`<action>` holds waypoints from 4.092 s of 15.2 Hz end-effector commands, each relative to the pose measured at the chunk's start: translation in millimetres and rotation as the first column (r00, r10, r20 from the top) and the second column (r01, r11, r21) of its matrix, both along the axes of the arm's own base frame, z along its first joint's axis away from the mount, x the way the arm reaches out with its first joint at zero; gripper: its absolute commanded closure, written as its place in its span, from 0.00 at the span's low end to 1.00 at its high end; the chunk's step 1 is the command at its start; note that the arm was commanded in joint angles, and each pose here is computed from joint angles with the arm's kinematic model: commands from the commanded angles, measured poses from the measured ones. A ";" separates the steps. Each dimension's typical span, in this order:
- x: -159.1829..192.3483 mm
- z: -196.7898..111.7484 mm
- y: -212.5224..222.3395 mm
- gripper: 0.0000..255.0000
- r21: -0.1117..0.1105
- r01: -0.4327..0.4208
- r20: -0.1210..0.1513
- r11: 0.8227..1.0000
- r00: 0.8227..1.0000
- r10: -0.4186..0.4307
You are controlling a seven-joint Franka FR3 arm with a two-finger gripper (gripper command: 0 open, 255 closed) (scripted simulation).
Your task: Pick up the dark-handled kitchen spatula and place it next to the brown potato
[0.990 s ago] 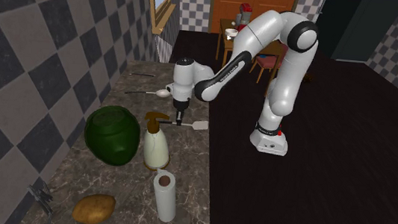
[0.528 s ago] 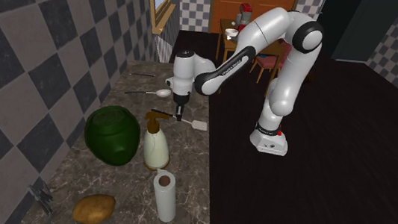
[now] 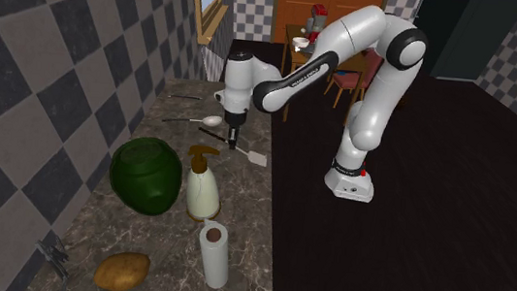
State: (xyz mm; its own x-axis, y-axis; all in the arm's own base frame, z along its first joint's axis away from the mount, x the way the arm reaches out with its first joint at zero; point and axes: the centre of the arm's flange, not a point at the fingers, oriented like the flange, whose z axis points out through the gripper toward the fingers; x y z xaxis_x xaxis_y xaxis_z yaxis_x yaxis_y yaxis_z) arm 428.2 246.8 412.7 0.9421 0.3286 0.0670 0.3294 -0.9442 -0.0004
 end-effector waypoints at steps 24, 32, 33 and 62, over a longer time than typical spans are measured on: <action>-35.1 63.6 153.8 1.00 0.000 0.000 -0.001 1.000 1.000 0.000; -58.2 63.7 256.9 1.00 0.000 0.000 -0.001 1.000 1.000 0.000; -61.1 63.8 269.7 1.00 0.000 0.000 -0.001 1.000 1.000 0.000; -76.3 -62.2 337.8 1.00 0.000 0.000 -0.001 1.000 1.000 0.000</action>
State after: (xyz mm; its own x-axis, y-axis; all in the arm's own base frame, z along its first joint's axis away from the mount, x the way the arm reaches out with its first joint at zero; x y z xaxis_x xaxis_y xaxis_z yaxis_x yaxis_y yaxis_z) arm 351.7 589.1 439.2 0.9297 0.3127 0.1948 0.3257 -0.9447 -0.0380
